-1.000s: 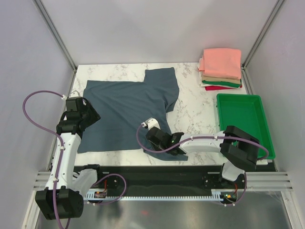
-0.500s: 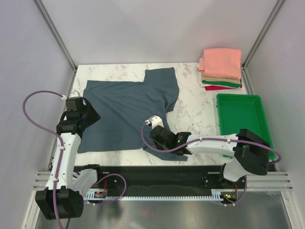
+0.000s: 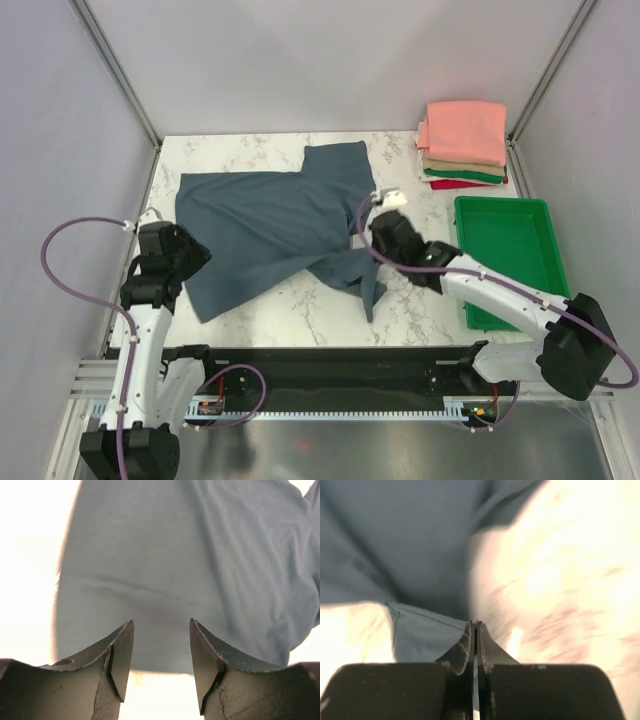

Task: Fold and stack the t-shirts
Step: Flatten the tshirt out

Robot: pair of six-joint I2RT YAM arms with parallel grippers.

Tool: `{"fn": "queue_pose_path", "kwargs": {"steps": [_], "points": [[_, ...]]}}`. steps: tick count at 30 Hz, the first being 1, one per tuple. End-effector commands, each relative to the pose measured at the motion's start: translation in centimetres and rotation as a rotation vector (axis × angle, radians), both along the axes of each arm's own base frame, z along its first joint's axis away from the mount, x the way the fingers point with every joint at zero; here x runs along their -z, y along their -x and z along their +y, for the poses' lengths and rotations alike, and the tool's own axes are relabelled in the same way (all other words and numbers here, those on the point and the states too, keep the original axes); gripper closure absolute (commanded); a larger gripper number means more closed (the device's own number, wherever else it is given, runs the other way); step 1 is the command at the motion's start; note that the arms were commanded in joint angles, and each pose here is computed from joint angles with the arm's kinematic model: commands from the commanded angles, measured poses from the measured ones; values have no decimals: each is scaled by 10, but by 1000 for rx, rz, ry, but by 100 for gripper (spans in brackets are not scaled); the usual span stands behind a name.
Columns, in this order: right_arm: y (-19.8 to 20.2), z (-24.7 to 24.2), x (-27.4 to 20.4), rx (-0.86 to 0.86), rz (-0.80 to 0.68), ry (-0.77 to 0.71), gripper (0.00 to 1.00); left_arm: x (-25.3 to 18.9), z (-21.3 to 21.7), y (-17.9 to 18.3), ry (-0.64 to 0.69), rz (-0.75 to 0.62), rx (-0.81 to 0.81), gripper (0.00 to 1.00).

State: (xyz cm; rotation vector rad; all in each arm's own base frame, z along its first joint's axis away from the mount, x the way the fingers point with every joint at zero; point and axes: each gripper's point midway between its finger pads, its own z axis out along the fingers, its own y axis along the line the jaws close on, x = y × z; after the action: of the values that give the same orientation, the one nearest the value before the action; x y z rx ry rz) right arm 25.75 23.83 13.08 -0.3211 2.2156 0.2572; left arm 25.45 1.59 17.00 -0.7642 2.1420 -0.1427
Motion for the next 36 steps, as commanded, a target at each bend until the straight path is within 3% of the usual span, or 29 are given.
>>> {"fn": "queue_pose_path", "kwargs": {"steps": [1, 5, 10, 11, 20, 36], "points": [[-65, -49, -46, 139, -91, 6, 100, 6, -9, 2, 119, -60, -68, 45], [-100, -69, -74, 181, -127, -6, 100, 33, -16, 10, 153, 6, -64, 51], [-104, -70, -54, 170, -79, -28, 100, 49, -37, 15, 197, 31, -10, 56], [-103, -71, -46, 168, -71, -34, 100, 52, -55, 18, 195, 49, 62, 56], [-99, -77, -24, 166, -33, -33, 100, 104, -116, 52, 161, 219, 240, 47], [-101, -79, -18, 168, -18, -48, 100, 157, -134, 79, 90, 366, 281, 44]]}}
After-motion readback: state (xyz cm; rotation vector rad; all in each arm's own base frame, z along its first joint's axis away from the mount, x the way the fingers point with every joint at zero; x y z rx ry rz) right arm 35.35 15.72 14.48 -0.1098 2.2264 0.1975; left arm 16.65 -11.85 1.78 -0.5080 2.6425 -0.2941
